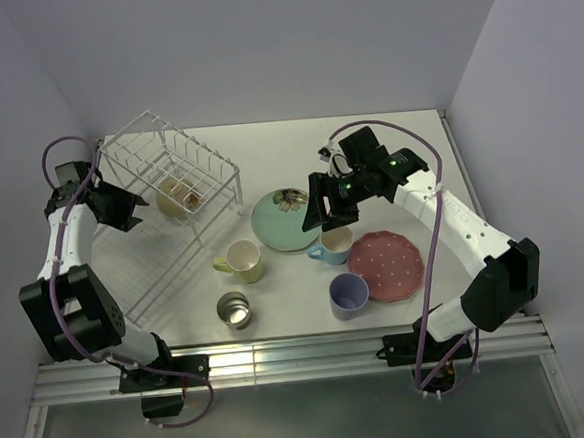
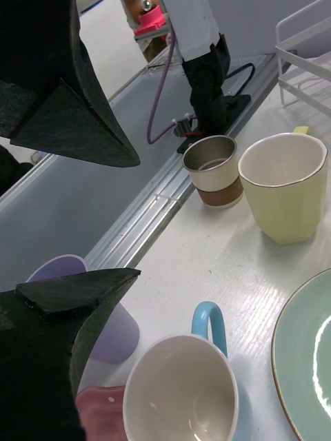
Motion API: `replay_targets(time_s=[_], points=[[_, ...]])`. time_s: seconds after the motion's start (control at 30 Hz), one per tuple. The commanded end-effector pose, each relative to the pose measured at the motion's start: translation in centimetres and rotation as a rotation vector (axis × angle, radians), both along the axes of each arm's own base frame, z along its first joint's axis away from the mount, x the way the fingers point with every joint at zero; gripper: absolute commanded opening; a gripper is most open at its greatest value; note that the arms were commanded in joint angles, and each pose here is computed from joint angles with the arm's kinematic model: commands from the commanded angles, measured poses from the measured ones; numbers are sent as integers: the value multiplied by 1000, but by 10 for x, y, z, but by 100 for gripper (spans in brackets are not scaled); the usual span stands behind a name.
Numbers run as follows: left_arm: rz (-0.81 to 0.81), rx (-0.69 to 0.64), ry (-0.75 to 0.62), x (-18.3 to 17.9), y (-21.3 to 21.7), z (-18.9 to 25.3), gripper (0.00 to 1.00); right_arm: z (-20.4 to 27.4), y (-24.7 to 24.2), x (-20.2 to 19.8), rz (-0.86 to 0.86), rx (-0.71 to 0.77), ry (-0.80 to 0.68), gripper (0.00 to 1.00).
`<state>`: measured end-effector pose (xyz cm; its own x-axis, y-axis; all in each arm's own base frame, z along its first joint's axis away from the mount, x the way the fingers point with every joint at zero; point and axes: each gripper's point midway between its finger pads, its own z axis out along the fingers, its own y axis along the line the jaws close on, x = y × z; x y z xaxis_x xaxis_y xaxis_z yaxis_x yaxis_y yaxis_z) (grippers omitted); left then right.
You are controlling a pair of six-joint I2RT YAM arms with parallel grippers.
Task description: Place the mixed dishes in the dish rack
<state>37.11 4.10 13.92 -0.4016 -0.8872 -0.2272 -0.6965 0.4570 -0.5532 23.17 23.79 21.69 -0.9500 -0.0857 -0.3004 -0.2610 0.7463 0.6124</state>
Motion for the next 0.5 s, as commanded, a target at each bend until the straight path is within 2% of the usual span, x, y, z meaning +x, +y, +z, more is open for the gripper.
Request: replay_targets(time_s=[0.0,0.17,0.33,0.47], points=[[-26,57,-23,-19,2,24,52,6,-2,-5,18,3,-38,68],[-16,99,-36,-49,2,49,64,-6,12,-12,66,-8,-19,70],[12,118,-112,-75,-6,92,67,-22,45,-16,110,-68,-18,79],[17,148,-102,-110,-12,123,67,-27,74,-11,121,-98,-11,80]])
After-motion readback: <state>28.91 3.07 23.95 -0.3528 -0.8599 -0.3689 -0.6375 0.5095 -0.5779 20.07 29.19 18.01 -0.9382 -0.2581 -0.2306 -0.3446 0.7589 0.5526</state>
